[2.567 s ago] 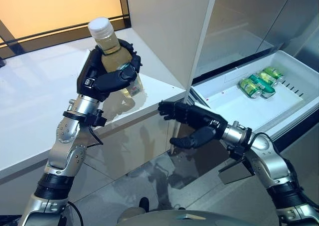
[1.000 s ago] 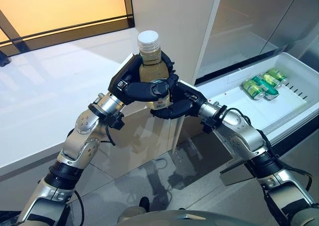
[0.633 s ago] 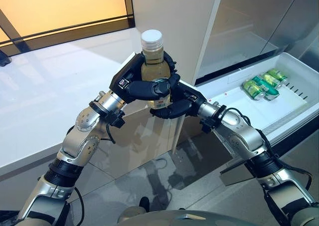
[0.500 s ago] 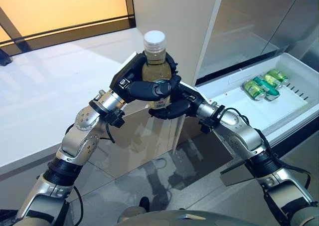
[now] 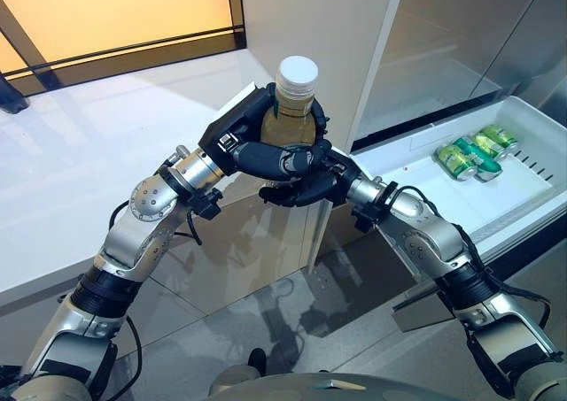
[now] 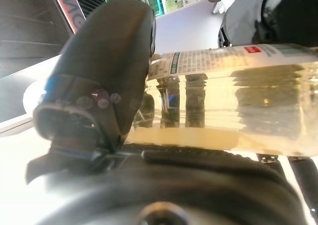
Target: Put drinks into fridge and close the fridge
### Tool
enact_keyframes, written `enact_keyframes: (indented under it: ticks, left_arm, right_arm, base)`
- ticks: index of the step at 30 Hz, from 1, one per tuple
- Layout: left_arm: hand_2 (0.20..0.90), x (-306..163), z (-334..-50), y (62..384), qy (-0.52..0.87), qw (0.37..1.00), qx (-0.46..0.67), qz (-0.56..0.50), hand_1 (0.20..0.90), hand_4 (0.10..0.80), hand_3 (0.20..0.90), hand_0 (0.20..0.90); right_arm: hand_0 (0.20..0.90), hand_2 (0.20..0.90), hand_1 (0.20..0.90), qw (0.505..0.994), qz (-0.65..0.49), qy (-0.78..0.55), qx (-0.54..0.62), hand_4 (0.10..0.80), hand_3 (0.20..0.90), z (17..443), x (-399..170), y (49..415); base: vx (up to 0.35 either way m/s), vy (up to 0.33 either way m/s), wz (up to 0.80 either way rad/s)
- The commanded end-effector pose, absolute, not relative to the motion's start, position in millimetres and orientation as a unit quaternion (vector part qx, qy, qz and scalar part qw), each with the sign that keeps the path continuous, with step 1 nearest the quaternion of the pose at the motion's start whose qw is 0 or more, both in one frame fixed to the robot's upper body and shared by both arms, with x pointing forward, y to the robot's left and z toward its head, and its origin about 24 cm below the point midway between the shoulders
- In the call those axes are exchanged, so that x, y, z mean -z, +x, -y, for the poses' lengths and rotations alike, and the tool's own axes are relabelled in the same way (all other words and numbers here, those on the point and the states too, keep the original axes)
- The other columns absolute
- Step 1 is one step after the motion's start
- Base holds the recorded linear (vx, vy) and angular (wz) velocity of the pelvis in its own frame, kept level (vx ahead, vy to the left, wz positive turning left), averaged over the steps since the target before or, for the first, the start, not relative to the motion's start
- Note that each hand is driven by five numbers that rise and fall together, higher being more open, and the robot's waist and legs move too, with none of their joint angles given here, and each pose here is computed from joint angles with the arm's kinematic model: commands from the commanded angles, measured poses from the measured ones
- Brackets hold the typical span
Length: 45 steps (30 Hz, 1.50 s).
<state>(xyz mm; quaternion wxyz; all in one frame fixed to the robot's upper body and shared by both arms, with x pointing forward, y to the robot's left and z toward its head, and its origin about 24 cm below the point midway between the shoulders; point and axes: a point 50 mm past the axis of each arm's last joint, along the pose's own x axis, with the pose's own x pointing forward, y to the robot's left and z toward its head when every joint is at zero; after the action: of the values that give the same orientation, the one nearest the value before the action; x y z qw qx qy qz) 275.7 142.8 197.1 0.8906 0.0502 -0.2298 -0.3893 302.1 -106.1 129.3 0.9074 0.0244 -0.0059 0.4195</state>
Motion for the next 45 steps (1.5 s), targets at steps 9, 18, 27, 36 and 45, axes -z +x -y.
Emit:
enact_keyframes:
  ticks: [9,18,27,36,45]
  left_arm:
    - [0.3,-244.2,-118.2,259.4,0.041,0.815,0.459,0.352,0.3,0.1,0.2,0.3]
    - [0.3,-240.5,-113.7,259.7,0.028,0.815,0.468,0.341,0.3,0.1,0.2,0.3]
    - [0.3,-236.4,-110.3,259.8,0.02,0.814,0.479,0.326,0.3,0.1,0.2,0.3]
    - [0.3,-233.1,-109.7,260.4,0.014,0.817,0.482,0.317,0.3,0.1,0.2,0.3]
    - [0.9,-234.1,-116.4,262.1,0.02,0.824,0.465,0.321,0.9,0.8,0.9,0.9]
  right_arm:
    - [0.9,0.9,0.9,0.854,0.205,0.073,-0.473,0.8,0.9,72.5,-226.0,299.7]
    - [0.9,0.9,0.9,0.85,0.217,0.073,-0.475,0.8,0.9,68.1,-231.8,298.9]
    - [0.3,0.3,0.3,0.848,0.232,0.08,-0.47,0.1,0.2,65.8,-237.7,297.6]
    - [0.3,0.3,0.3,0.851,0.242,0.075,-0.459,0.1,0.2,66.1,-242.6,298.5]
    - [0.3,0.3,0.3,0.859,0.258,0.068,-0.437,0.1,0.2,75.9,-248.6,301.8]
  base:
    - [0.0,0.0,0.0]
    - [0.0,0.0,0.0]
    - [0.0,0.0,0.0]
    - [0.0,0.0,0.0]
    - [0.0,0.0,0.0]
